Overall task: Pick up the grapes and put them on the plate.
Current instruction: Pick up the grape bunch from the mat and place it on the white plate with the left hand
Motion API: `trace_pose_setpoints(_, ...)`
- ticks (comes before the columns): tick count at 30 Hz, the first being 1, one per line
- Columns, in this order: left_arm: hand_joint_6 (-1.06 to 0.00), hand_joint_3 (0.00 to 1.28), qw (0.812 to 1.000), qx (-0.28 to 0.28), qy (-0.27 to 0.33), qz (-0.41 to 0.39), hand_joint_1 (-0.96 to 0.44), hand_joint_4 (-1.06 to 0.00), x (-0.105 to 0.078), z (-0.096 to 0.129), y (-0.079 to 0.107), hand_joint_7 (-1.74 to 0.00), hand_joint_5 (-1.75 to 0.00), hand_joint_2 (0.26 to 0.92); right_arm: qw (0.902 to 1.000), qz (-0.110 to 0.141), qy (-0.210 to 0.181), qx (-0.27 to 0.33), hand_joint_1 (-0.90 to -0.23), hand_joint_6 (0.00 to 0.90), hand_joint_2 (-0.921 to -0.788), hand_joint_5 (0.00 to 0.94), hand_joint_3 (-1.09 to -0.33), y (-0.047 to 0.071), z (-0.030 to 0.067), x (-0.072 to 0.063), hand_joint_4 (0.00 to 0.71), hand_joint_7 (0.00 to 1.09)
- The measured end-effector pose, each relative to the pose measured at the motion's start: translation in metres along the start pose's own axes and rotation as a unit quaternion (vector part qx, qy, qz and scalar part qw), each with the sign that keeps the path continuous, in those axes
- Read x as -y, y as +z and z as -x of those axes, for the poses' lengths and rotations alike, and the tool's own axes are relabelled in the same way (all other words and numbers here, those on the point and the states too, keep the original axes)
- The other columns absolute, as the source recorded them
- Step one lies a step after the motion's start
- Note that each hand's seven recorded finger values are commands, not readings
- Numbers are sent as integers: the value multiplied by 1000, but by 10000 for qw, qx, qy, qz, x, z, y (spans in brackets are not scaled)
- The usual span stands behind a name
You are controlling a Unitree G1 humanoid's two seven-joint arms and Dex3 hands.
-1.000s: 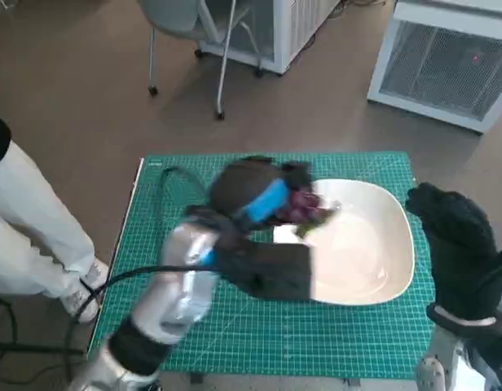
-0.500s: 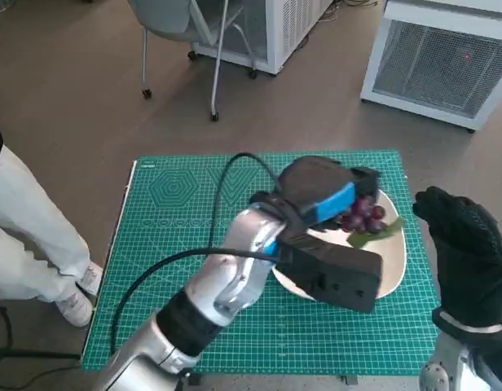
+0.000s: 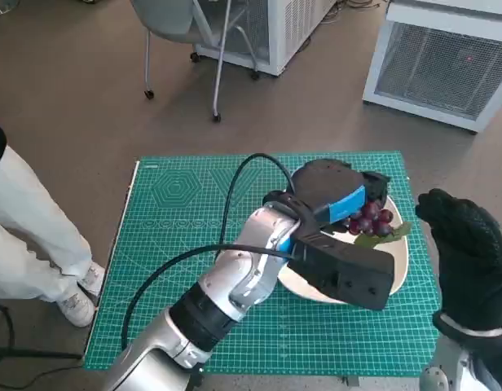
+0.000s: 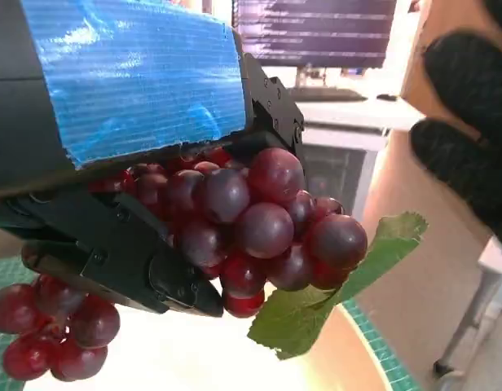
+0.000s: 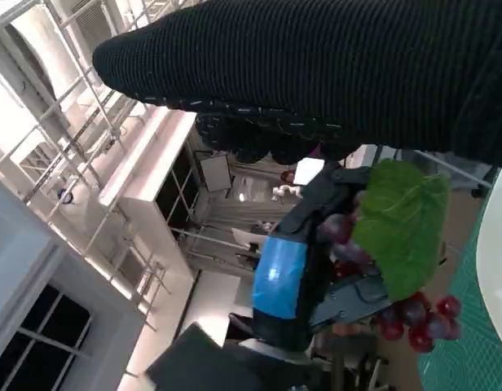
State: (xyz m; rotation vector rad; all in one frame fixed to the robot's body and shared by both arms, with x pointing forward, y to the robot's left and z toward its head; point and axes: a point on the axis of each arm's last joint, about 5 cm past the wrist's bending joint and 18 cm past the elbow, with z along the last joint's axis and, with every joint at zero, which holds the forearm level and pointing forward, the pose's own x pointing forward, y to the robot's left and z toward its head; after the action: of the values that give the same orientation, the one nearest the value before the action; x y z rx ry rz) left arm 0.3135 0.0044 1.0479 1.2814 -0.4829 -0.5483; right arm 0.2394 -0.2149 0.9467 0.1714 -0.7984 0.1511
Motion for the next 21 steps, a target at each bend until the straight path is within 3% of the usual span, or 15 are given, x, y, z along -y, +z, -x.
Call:
trace_pose_setpoints(7,-554,192,9998,-91,-136,99,5,-520,44,-21,-32,-1069,-1517,921,10000,9,-21,19,-389,298,-921,94,-568,-2,3,-1,623,741)
trace_pose_setpoints(10,-518,215,9995,-87,-191,240,22,-494,54,-25,-48,-1146,-1476,918,10000,14,-26,27,-392,296,-921,94,-567,-1,4,-1,623,744)
trace_pose_setpoints(12,-478,284,9990,-62,-239,369,118,-486,51,-24,-58,-984,-1459,888,10000,12,-28,25,-393,295,-921,94,-566,-2,4,-1,623,745)
trace_pose_setpoints(13,-461,303,9987,-49,-272,437,183,-488,47,-24,-63,-808,-1460,880,10000,11,-28,24,-393,295,-921,93,-566,-3,5,-1,623,745)
trace_pose_setpoints(15,-417,258,9978,-30,-351,553,144,-405,39,-22,-72,-470,-1155,866,10000,9,-30,19,-393,295,-921,93,-565,-4,6,-1,624,746)
trace_pose_setpoints(17,-364,172,9970,-25,-449,629,-34,-264,32,-20,-77,-241,-650,853,10000,8,-32,14,-394,295,-921,93,-564,-6,7,0,624,746)
trace_pose_setpoints(19,-319,112,9962,-43,-556,675,-182,-172,26,-17,-82,-130,-337,853,10000,6,-34,9,-394,296,-921,93,-564,-7,8,0,625,746)
trace_pose_setpoints(21,-279,72,9954,-76,-647,696,-294,-108,20,-14,-85,-66,-166,858,10000,5,-34,6,-394,296,-921,93,-564,-8,8,0,625,746)
